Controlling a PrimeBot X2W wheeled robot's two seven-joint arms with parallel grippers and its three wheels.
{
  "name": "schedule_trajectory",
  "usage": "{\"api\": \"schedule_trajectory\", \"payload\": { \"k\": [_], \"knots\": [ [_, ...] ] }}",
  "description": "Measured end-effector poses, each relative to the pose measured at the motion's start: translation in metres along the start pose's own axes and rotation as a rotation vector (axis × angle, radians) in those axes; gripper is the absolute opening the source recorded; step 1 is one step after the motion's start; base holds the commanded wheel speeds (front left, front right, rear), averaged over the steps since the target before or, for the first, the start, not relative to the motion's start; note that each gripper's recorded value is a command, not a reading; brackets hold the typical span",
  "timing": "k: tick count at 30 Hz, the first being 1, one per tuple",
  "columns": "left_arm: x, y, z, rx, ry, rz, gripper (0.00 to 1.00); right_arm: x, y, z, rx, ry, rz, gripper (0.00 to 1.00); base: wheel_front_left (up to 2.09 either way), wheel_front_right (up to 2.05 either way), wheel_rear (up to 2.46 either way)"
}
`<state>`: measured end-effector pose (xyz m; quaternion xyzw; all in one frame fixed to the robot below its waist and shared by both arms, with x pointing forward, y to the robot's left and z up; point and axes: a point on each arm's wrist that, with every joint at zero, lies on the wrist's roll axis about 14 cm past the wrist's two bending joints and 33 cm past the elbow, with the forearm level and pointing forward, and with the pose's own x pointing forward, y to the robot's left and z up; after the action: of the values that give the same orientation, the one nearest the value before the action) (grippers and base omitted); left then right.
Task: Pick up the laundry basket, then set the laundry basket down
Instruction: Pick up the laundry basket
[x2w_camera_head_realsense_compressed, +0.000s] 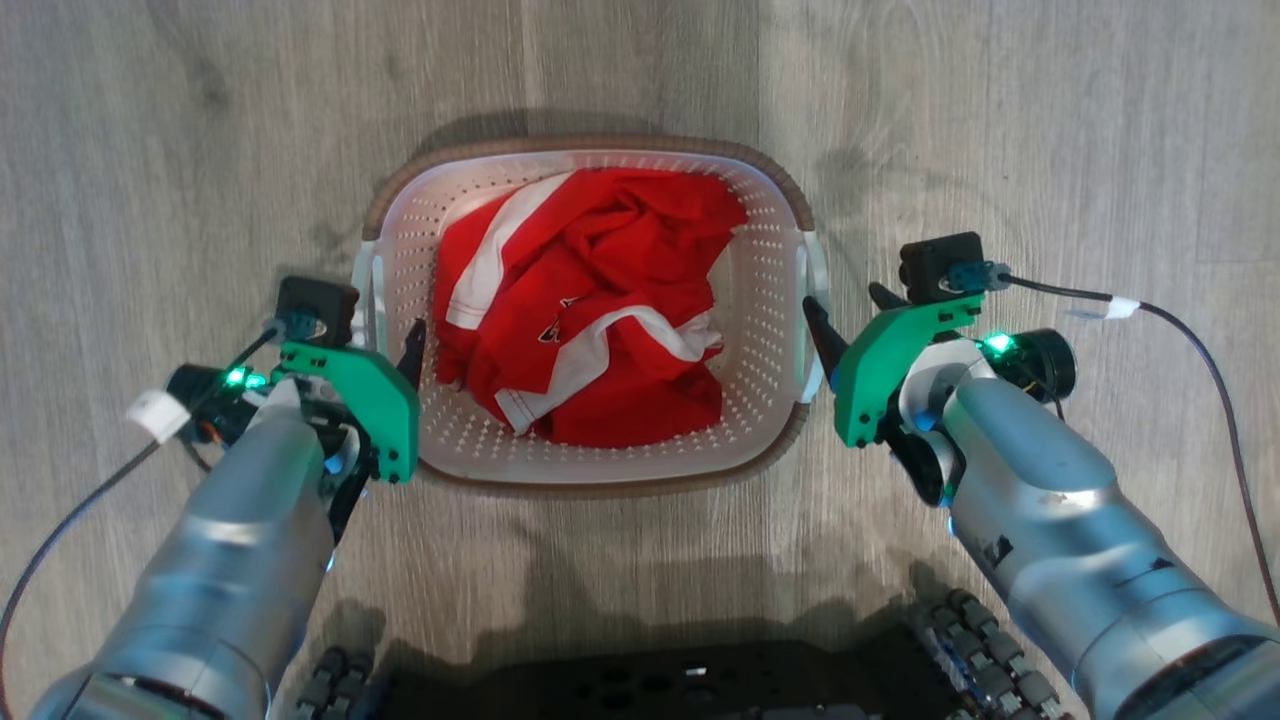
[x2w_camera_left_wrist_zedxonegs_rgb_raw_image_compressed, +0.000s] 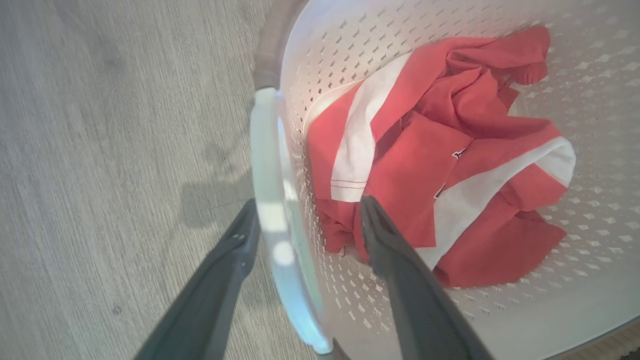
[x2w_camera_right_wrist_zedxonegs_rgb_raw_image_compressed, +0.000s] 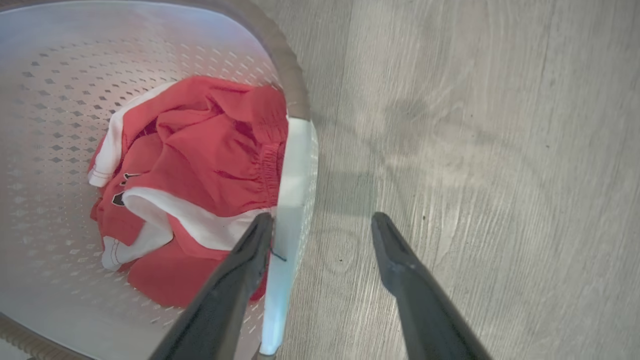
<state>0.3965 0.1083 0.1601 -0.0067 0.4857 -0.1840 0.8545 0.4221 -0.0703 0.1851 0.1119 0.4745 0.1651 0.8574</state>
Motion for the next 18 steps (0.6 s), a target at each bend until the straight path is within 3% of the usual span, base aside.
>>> {"api": "schedule_trajectory", "payload": {
  "k": [18],
  "knots": [
    [0.015, 0.000, -0.020, 0.001, 0.099, -0.026, 1.00, 0.021, 0.001, -0.023, 0.019, 0.080, 0.022, 1.00, 0.00, 0.00, 0.00]
  ]
}}
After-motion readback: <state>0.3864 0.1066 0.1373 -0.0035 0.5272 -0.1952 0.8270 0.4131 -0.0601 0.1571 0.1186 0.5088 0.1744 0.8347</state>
